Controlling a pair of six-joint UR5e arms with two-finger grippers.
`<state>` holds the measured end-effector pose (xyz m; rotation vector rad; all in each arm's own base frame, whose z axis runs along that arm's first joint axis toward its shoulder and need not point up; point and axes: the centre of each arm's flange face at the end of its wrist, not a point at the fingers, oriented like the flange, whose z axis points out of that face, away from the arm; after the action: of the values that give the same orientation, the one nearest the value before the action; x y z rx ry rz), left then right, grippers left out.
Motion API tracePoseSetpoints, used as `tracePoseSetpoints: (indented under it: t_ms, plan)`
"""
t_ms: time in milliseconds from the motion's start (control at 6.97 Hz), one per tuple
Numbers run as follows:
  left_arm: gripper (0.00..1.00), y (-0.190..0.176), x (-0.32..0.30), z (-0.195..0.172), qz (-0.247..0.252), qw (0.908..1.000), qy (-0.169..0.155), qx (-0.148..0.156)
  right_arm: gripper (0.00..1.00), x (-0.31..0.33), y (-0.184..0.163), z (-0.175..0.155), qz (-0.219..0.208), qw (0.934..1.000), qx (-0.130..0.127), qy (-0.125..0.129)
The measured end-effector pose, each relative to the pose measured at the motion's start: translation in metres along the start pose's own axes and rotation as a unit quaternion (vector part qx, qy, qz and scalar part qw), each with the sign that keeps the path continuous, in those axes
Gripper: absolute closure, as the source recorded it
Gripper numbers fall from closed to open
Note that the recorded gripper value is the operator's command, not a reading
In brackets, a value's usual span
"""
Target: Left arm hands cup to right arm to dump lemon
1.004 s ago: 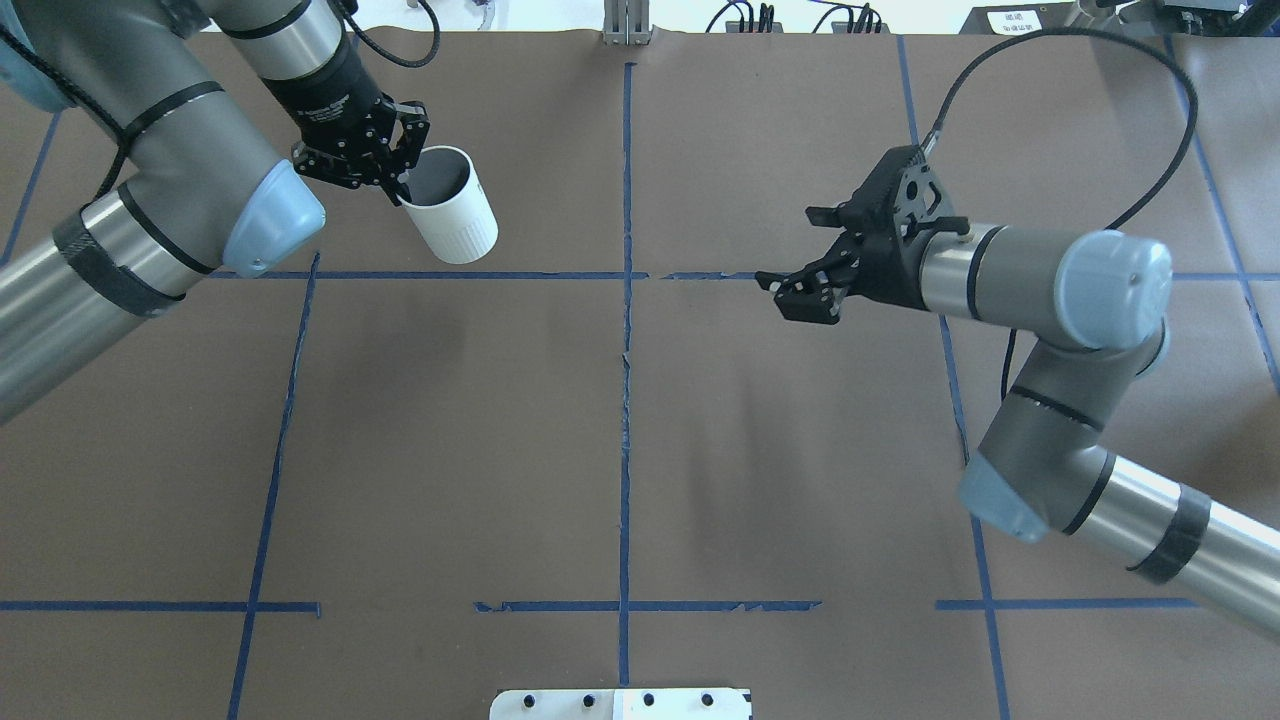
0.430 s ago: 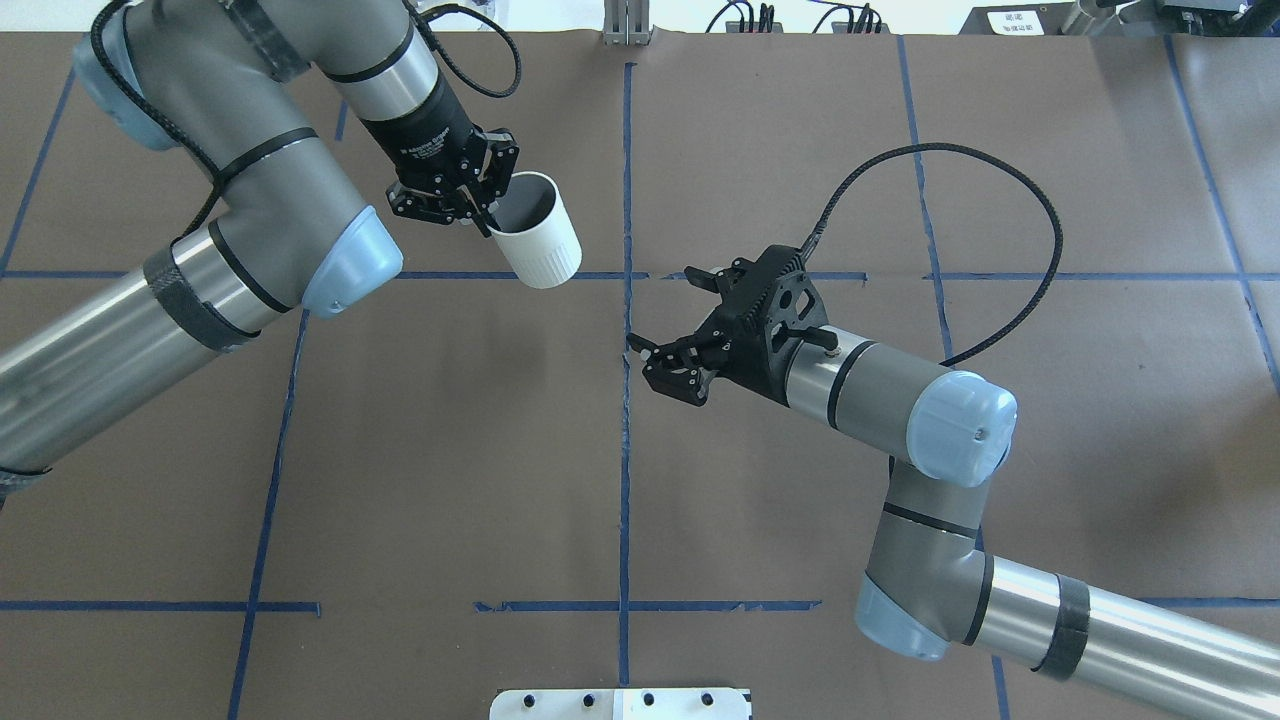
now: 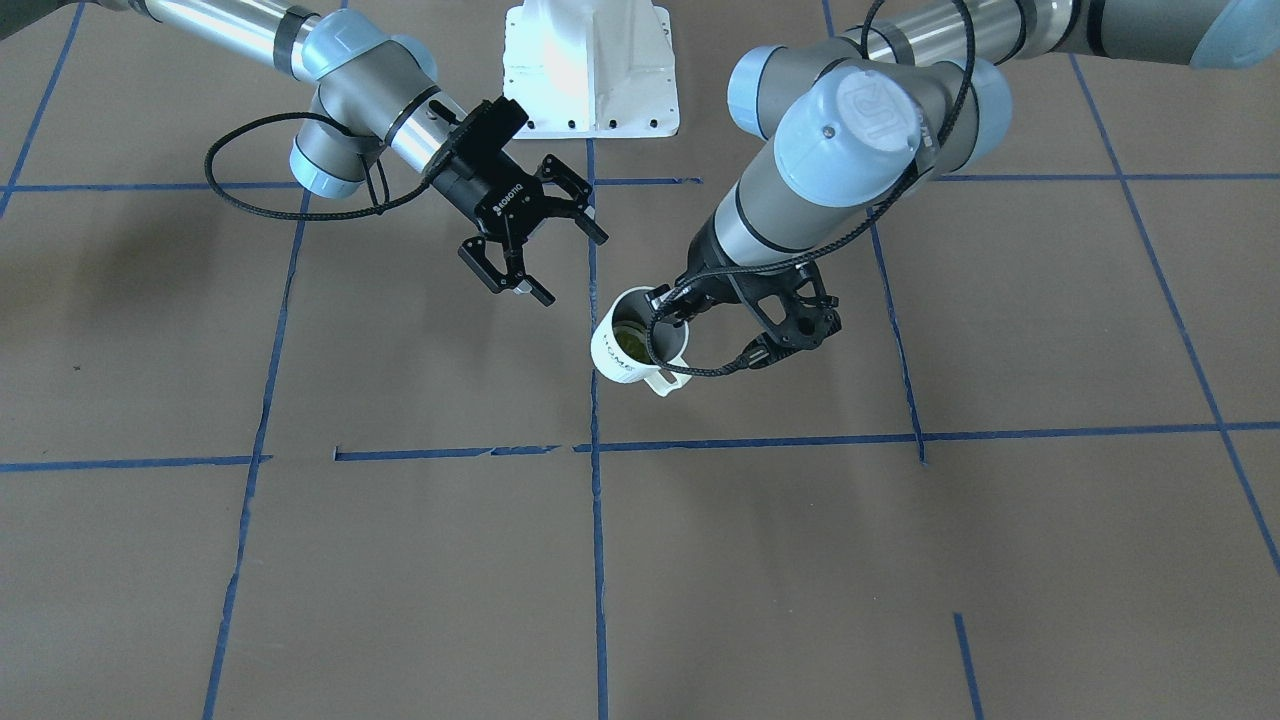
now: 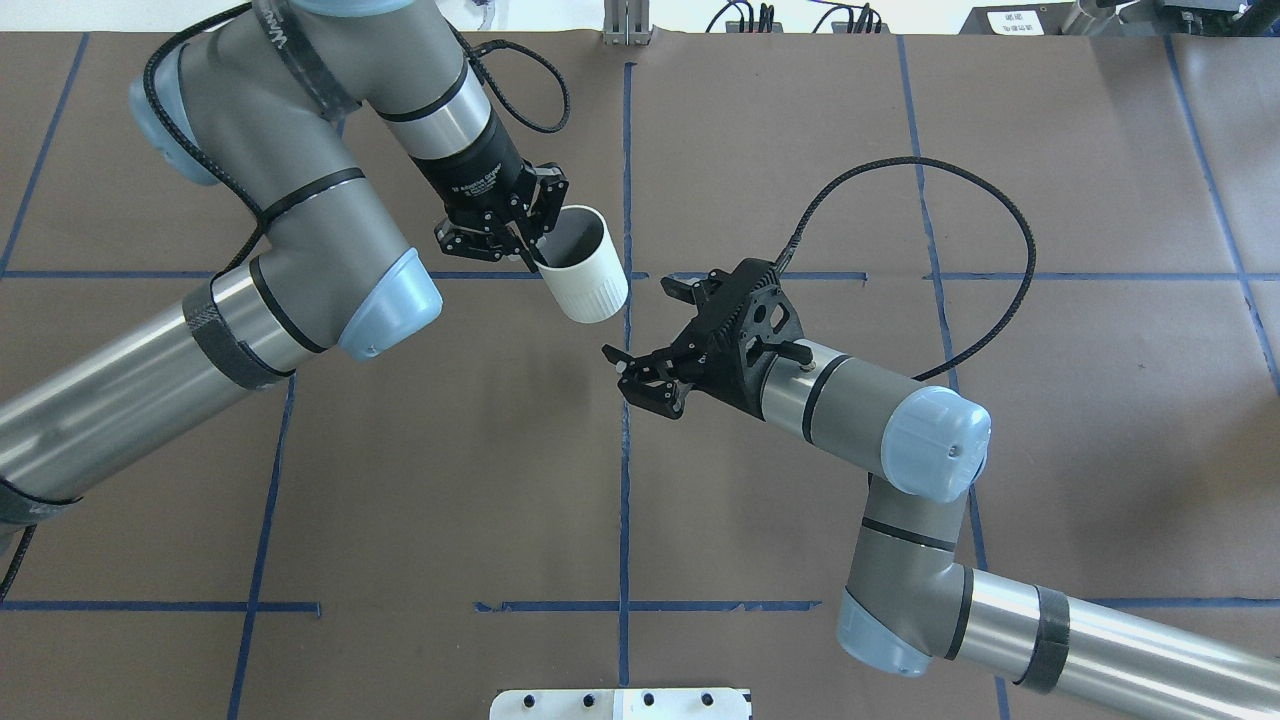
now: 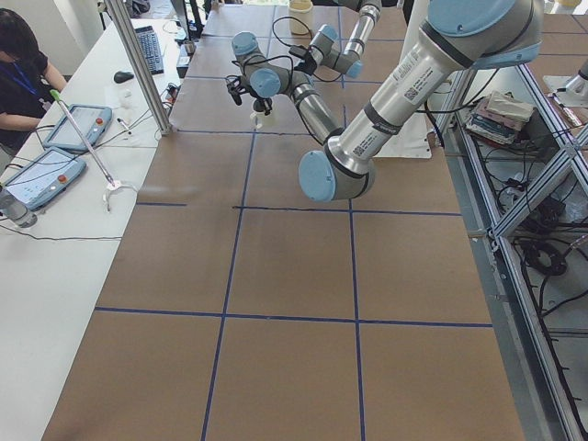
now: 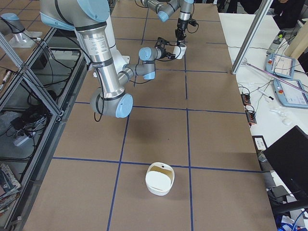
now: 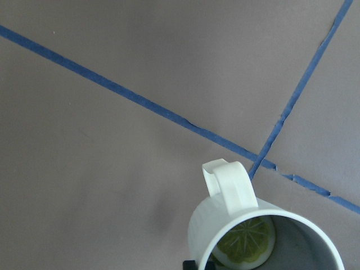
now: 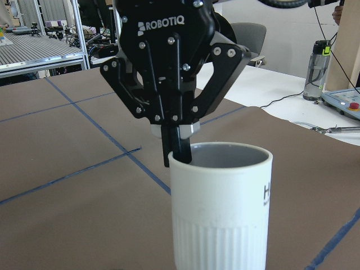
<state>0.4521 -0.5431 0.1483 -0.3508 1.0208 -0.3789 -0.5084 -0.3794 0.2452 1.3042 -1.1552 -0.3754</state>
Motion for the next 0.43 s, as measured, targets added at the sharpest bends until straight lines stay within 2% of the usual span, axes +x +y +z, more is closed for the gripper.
tracePoseSetpoints:
  t_ms: [430]
  plan:
    - [1.0, 0.038, 0.006, 0.003, 0.004, 0.9998, 0.012, -0.017, 0.01, 0.0, 0.0, 0.0, 0.0, 1.0, 0.001, 0.0]
